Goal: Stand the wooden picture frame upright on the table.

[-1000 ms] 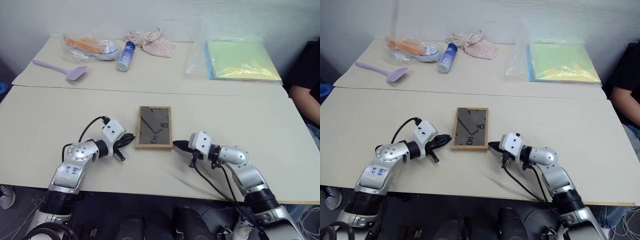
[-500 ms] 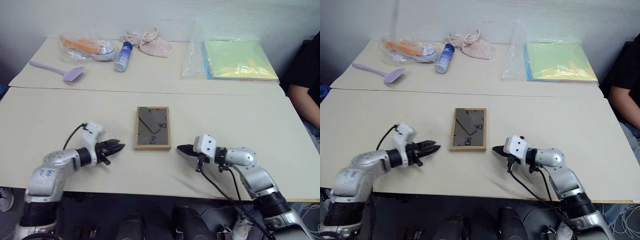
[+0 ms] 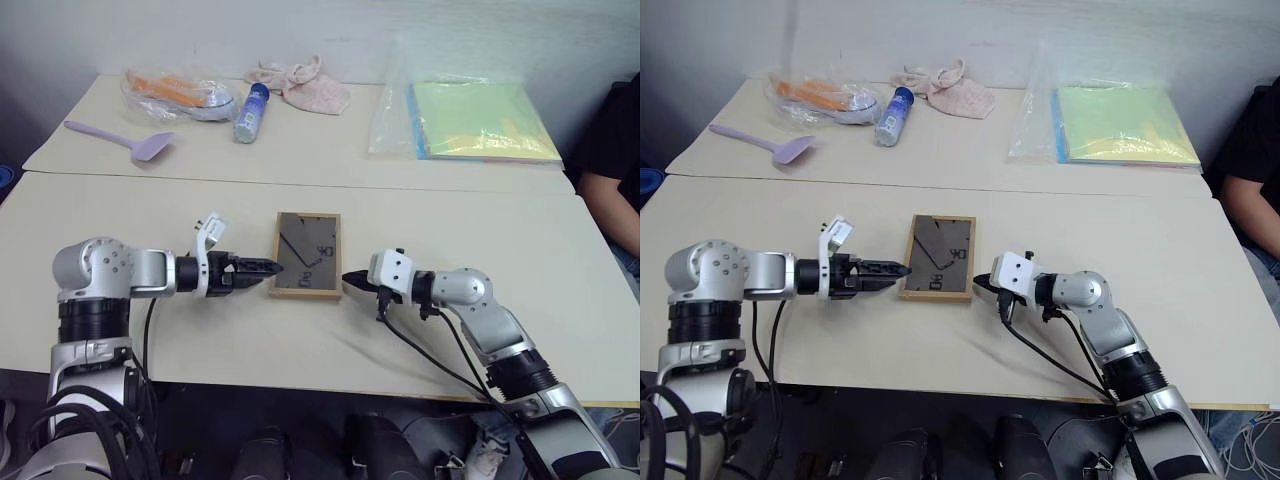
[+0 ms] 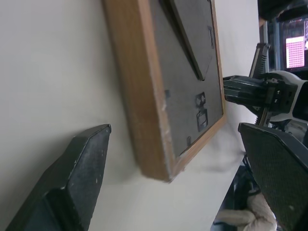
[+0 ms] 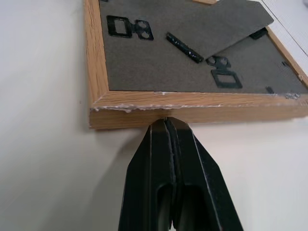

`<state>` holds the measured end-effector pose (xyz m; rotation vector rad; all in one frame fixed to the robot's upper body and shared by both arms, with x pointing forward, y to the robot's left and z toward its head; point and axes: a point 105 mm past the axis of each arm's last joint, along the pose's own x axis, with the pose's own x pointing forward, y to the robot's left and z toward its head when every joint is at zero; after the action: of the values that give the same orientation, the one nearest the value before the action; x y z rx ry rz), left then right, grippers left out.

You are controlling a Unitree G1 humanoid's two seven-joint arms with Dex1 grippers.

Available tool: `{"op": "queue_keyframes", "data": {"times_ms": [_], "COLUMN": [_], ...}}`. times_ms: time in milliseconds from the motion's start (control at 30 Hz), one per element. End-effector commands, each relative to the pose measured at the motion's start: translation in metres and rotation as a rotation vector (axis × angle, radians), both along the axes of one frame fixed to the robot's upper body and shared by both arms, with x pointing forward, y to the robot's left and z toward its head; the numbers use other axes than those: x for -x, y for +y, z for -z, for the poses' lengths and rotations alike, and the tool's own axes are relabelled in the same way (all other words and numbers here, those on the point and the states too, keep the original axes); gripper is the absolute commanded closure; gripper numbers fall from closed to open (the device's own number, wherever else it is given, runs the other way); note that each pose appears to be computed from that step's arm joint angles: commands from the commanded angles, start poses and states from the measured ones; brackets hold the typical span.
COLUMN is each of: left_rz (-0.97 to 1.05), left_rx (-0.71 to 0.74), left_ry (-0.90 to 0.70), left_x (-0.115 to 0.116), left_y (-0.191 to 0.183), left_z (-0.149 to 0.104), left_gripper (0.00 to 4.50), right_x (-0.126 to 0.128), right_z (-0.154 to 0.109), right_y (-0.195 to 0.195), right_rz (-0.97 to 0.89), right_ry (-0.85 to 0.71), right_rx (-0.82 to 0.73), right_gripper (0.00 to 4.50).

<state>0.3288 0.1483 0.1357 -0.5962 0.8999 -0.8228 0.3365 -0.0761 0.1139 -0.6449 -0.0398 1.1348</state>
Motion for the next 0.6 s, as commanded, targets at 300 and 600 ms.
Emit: {"op": "queue_keyframes", "data": {"times_ms": [300,600], "left_rz": [0.071,0.027], "left_rx": [0.045,0.103], "left_ry": [0.111,0.116], "left_x": [-0.006,-0.01], "left_y": [-0.038,-0.037], "left_z": [0.009,0.008], "left_gripper": [0.02,2.41], "right_x": [0.0,-0.001], "right_z": [-0.014,-0.011], "right_y": [0.01,0.002], "right_rz": [0.001,0.022], "right_ry": [-0.056,-0.038], "right_rx": [-0.001,-0.005], "right_gripper": [4.5,4.5]}}
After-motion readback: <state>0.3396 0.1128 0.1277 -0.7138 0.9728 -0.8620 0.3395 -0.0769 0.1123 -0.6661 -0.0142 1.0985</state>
